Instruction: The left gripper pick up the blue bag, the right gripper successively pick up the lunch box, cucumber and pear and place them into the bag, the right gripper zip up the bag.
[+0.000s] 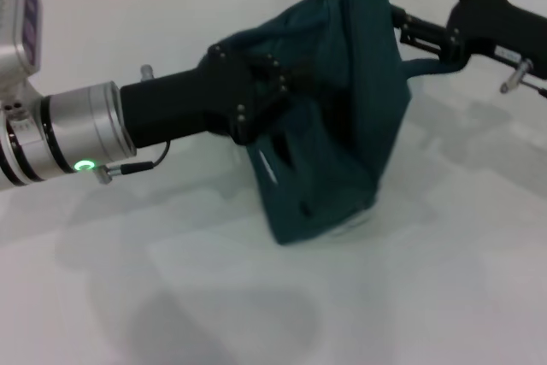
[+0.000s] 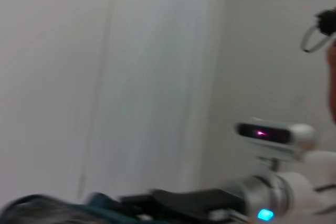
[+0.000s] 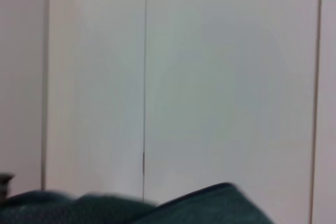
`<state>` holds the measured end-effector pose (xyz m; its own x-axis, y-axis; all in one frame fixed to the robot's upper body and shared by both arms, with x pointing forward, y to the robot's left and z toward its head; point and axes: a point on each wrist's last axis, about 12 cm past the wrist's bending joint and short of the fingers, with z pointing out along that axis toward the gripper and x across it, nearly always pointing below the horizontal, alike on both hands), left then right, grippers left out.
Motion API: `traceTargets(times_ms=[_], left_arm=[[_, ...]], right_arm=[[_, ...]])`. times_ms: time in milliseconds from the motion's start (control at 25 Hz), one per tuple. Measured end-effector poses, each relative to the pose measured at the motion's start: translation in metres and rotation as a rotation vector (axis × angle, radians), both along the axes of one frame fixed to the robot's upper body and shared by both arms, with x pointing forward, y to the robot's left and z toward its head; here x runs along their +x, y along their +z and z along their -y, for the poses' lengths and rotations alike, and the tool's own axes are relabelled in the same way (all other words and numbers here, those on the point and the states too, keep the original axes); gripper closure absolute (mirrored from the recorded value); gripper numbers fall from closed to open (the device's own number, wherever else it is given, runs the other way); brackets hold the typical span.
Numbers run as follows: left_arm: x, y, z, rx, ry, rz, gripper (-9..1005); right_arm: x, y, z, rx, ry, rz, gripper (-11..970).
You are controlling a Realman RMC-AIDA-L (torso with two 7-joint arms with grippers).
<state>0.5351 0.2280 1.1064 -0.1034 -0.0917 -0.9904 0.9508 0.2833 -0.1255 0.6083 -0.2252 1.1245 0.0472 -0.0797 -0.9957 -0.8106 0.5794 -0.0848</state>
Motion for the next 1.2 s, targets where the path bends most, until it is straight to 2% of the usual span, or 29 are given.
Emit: traceTargets(times_ms=[200,360,440,720,800,880,920,1000,1040,1120,1200], left_arm=[[-0.002,-0.001,0.008,0.028,-0.058,0.009,959],[-0.003,-0.003,0.005,0.020,-0.033,0.015,960],[-0.004,-0.004,0.002,0.009,-0.005,0.024,959],[-0.002,-0.005,-0.001,0.005,0.036,0.029,964],[0.000,-0.006,-0.002,0.012,0.051,0.025,964],[0.002,-0.007,-0.002,0.021,0.067,0.020,964],[0.003,-0.007,-0.002,0.026,0.074,0.017,964],[0.005,-0.008,-0.001,0.031,0.082,0.015,964],[0.006,-0.008,-0.001,0.034,0.085,0.016,965],[0.007,-0.008,0.000,0.038,0.087,0.026,965],[0.008,-0.008,0.001,0.042,0.087,0.032,965]], right_arm=[[0.012,0.009,-0.013,-0.017,0.017,0.016,256],[0.011,0.010,-0.012,-0.013,0.020,0.021,257],[0.005,0.009,-0.006,-0.001,0.017,0.028,257],[-0.038,0.004,0.037,0.084,0.019,0.068,257],[-0.044,0.004,0.043,0.099,0.034,0.068,257],[-0.066,0.006,0.064,0.129,0.121,0.041,257],[-0.066,0.006,0.064,0.129,0.121,0.041,256],[-0.081,0.007,0.076,0.110,0.243,-0.014,256],[-0.088,0.005,0.077,0.084,0.321,-0.056,256],[-0.092,0.001,0.074,0.037,0.399,-0.102,256],[-0.097,-0.010,0.063,-0.053,0.504,-0.171,256]])
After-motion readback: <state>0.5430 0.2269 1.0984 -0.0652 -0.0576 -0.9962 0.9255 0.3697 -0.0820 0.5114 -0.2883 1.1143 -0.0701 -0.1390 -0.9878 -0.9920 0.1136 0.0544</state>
